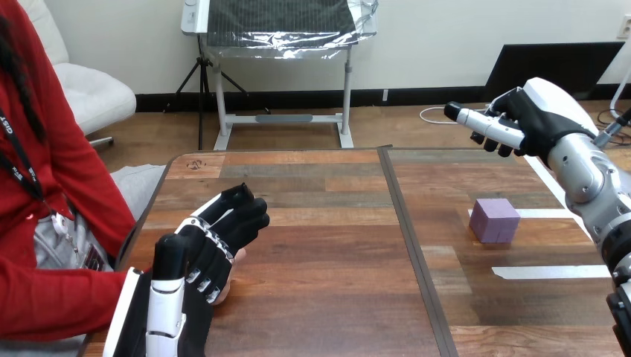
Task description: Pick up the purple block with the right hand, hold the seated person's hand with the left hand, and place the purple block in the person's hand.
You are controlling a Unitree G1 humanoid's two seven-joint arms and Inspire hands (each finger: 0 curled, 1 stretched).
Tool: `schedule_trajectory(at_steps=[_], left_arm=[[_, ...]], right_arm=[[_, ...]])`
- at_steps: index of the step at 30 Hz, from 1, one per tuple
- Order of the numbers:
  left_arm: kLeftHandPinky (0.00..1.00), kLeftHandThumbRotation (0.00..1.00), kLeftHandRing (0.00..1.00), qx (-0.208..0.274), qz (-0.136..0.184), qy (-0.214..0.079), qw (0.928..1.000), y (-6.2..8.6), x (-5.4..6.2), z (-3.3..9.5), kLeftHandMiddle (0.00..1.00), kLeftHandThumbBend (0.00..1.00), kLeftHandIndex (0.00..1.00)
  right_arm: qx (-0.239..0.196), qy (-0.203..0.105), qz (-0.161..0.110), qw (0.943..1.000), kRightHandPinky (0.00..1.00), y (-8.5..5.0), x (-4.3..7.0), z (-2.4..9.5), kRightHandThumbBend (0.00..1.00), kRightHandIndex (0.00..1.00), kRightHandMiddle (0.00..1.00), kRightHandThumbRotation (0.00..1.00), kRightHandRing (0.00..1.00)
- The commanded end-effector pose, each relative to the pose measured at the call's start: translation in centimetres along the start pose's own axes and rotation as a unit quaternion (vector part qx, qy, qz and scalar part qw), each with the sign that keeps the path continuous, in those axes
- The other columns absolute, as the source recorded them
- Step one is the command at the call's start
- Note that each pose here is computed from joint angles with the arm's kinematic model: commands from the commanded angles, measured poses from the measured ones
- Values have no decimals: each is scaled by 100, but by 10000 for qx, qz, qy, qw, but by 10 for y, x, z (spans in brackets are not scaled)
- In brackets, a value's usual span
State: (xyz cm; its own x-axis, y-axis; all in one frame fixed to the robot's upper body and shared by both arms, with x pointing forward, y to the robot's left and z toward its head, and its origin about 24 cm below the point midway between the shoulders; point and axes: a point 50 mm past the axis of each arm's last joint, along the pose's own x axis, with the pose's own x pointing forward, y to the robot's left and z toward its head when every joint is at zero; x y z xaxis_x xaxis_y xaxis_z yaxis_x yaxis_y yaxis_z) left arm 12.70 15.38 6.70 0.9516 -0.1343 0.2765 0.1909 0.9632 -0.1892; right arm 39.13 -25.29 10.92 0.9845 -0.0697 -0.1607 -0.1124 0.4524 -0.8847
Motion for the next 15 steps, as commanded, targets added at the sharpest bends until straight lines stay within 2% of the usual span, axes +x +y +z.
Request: schedule_trajectory(at_steps=[1, 9, 15], left_arm=[[86, 100, 80, -70, -11, -256, 9996, -1, 8, 4, 79, 52, 78], [86, 100, 80, -65, 8, -230, 9997, -1, 8, 5, 78, 53, 78], [85, 100, 79, -56, 13, -249, 9997, -1, 7, 5, 78, 53, 78]], right_arm=[[-59, -145, -222, 9996, 50, -25, 6, 18, 73, 55, 56, 99, 52], [-426, 14, 115, 9990, 57, -18, 5, 13, 78, 65, 65, 100, 62], [-462, 195, 393, 9980, 59, -11, 4, 8, 85, 70, 70, 100, 67]])
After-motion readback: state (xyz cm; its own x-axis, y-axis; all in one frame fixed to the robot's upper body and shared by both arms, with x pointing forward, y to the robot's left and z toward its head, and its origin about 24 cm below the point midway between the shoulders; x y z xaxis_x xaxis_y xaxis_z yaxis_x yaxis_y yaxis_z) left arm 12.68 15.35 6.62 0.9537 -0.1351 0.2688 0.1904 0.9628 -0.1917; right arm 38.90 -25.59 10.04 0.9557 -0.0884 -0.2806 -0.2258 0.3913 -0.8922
